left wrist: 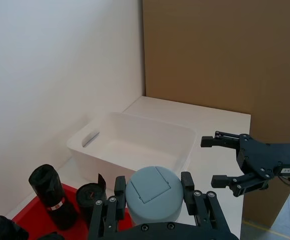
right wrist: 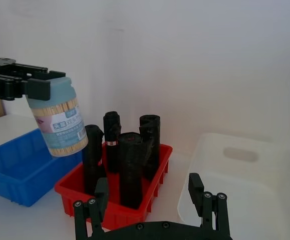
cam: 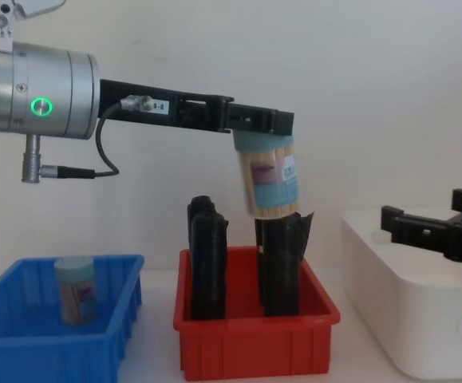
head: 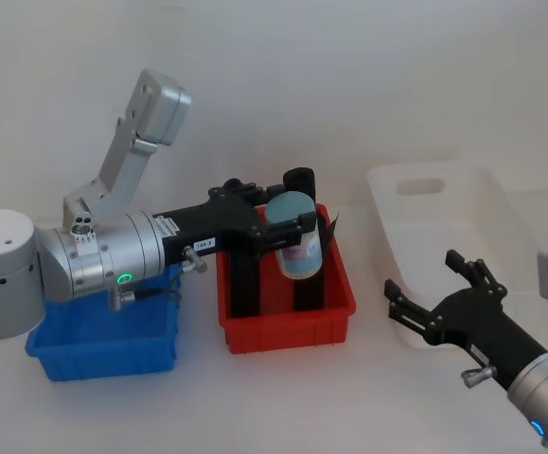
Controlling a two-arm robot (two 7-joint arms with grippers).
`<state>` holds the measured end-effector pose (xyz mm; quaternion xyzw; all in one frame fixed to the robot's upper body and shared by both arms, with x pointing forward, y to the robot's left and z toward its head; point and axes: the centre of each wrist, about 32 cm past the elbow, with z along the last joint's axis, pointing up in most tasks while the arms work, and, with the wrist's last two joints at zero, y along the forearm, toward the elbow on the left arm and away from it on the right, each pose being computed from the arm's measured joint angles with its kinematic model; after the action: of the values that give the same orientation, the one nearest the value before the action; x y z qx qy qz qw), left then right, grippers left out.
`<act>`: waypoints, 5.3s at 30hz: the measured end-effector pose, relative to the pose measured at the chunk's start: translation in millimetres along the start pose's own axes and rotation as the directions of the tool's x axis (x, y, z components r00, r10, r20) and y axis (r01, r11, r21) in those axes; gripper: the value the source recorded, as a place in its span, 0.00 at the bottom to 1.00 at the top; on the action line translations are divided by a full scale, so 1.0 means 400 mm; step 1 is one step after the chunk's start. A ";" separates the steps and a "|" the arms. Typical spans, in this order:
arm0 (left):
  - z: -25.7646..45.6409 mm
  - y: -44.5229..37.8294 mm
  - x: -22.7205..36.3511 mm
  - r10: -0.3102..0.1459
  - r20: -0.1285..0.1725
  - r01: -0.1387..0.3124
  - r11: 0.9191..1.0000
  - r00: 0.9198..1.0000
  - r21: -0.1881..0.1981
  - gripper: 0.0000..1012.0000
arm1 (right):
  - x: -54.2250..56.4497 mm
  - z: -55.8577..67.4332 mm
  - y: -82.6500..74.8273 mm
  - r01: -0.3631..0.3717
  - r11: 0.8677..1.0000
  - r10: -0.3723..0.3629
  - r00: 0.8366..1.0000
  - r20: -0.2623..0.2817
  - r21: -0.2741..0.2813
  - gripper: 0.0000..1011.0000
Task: Pick the cotton swabs from the blue box and place them into the white box.
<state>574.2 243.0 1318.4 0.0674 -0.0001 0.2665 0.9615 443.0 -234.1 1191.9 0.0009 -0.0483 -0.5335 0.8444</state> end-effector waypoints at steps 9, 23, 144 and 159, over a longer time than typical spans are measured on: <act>0.002 -0.003 0.000 -0.008 0.000 0.008 1.000 1.000 -0.001 0.66 | -0.016 0.017 0.017 -0.121 0.993 0.122 0.992 0.044 -0.012 0.99; 0.003 -0.004 -0.001 -0.014 -0.001 0.014 1.000 1.000 -0.001 0.66 | -0.063 0.058 0.085 -0.263 0.964 0.266 0.954 0.136 -0.044 0.99; 0.003 -0.005 -0.001 -0.016 0.000 0.016 1.000 1.000 -0.002 0.99 | 0.148 -0.012 0.152 0.186 0.979 -0.179 0.981 0.075 -0.090 0.62; 0.003 -0.005 -0.001 -0.016 0.000 0.016 1.000 1.000 -0.002 0.99 | 0.183 -0.044 0.213 0.113 0.977 -0.109 0.993 0.032 -0.182 0.62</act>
<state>574.8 241.0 1319.5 0.0666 0.0003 0.2590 0.9636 552.4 -264.2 1184.9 -0.0801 -0.0082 -0.5821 0.8091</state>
